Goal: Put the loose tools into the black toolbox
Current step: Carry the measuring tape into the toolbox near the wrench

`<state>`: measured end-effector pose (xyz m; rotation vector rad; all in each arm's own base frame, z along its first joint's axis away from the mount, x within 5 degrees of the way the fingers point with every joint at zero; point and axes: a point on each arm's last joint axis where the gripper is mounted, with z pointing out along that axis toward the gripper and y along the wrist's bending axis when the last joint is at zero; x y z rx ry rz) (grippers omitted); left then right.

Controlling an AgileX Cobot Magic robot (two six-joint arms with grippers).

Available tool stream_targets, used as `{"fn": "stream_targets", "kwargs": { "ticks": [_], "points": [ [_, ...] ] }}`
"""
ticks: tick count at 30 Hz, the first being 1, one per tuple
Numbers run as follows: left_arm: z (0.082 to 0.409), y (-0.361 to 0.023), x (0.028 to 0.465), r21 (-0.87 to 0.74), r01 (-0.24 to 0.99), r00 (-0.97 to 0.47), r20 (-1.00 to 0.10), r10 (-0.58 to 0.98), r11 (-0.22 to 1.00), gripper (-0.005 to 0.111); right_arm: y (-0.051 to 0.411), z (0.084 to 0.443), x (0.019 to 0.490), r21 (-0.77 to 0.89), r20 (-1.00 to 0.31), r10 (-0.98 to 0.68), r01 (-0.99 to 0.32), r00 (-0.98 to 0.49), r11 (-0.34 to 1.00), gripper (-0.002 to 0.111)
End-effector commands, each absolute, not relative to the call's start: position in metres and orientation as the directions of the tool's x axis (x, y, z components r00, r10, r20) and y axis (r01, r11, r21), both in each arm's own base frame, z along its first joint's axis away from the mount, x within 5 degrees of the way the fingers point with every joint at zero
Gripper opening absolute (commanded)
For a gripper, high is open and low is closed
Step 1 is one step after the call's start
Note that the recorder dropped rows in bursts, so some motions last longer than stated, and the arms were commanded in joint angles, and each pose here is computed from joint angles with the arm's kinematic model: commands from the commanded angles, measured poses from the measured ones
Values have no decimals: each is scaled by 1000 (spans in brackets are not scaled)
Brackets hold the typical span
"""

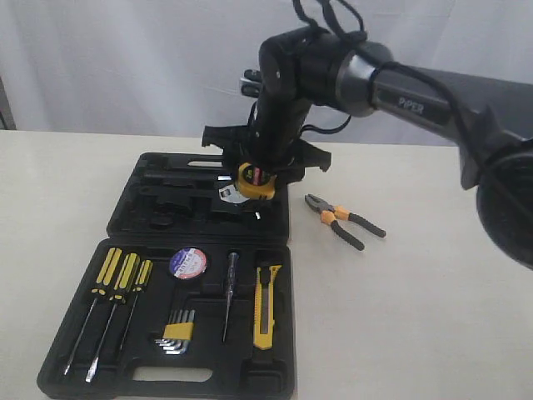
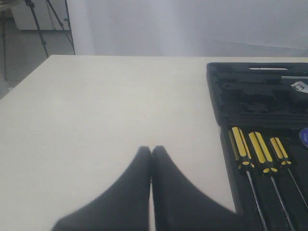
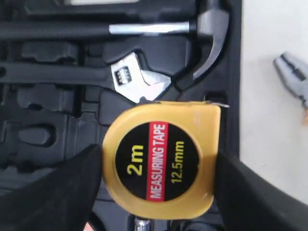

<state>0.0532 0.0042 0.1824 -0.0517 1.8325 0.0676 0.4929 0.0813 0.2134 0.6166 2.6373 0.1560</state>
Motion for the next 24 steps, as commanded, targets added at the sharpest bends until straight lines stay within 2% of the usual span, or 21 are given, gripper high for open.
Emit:
{"fn": "stream_targets", "kwargs": {
  "ticks": [1,10,18,24],
  "points": [
    [182,4,53,7,-67,-252,-968,-10,998,0,83,190,502,191,-387,453,411,-803,891,0],
    [182,4,53,7,-67,-252,-968,-10,998,0,80,159,509,142,-396,452,433,-799,890,0],
    [182,4,53,7,-67,-252,-968,-10,998,0,85,134,503,120,-272,442,425,-855,897,0],
    [182,4,53,7,-67,-252,-968,-10,998,0,85,133,500,97,-245,418,407,-874,908,0]
  ]
}}
